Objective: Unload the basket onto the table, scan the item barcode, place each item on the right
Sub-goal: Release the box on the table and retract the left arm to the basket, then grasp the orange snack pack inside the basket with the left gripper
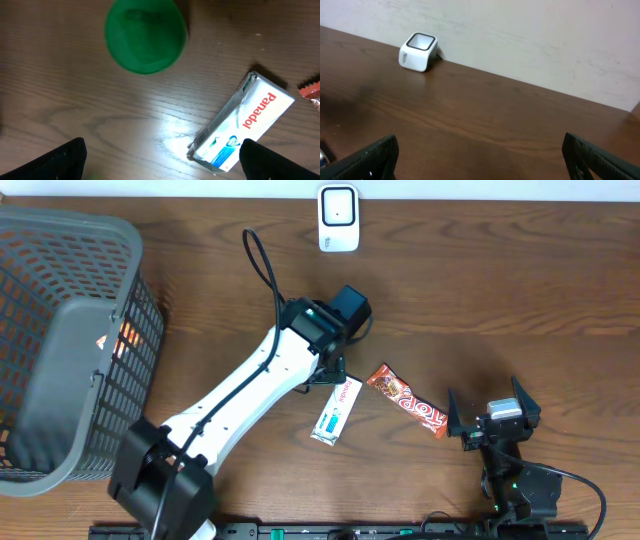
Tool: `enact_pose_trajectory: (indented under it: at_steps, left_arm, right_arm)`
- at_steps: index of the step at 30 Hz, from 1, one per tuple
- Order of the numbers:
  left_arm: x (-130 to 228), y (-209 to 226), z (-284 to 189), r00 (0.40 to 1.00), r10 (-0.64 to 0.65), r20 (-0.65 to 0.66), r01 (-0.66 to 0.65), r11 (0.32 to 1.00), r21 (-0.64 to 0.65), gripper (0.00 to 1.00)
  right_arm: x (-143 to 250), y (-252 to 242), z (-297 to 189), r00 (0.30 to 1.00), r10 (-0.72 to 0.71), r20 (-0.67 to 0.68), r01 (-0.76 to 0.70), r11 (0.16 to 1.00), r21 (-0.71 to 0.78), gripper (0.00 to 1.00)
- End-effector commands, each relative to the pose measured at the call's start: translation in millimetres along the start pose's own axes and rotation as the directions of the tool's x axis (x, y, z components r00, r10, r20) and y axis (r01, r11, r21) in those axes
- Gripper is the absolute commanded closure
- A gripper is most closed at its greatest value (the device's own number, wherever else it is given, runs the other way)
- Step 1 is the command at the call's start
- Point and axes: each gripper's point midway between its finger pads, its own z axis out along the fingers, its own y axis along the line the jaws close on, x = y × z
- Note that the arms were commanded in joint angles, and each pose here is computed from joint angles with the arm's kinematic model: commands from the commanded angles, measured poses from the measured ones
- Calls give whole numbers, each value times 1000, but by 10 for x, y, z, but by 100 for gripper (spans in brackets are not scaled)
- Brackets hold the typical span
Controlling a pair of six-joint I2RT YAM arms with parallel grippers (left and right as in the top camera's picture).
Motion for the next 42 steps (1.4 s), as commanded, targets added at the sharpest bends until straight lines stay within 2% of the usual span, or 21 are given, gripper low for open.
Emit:
enact_pose_trajectory:
  at_steps: [1,4,6,8,10,14,18,22,25,29,33,42]
  left_arm:
    - [-160,221,-234,994,-47,100,48,999,-3,2]
    - [-361,299,-606,975,13,221,-30,997,72,1]
    - [-500,460,-996,939,29,342,-69,992,107,2]
    - [-640,807,-1377,886,-59,460,10,994,106,2]
    - [-739,1308,-1760,807,-185,561,141,982,122,2]
    - [-718,2417,-2302,623,-395,675,387,906,173,2]
    - [-557,3259,-2428,475,-537,697,578,788,214,2]
    - [-481,3837,-2133,410,-671,618,710,660,245,2]
    - [-532,4133,-1715,349,-802,485,793,529,303,2]
    - [-667,4283,-1140,388,-853,350,829,488,272,2]
    - [-804,4252,-550,445,-869,219,845,488,218,2]
    - [-1054,3888,465,564,-826,7,818,560,132,2]
  right_arm:
    - [3,23,0,1000,16,0,-16,1000,-9,1]
    - [3,23,0,1000,16,0,-16,1000,-9,1]
    - [4,22,0,1000,16,-1,-16,1000,-8,1]
    - [3,22,0,1000,16,0,-16,1000,-8,1]
    - [3,23,0,1000,16,0,-16,1000,-9,1]
    - [3,23,0,1000,16,0,-16,1000,-9,1]
    - [4,22,0,1000,16,-1,-16,1000,-8,1]
    - [3,23,0,1000,16,0,-16,1000,-9,1]
    - [3,23,0,1000,16,0,-16,1000,-9,1]
    - [3,23,0,1000,16,0,-16,1000,-9,1]
    - [3,23,0,1000,16,-1,-16,1000,-9,1]
    - [3,23,0,1000,16,0,-16,1000,-9,1]
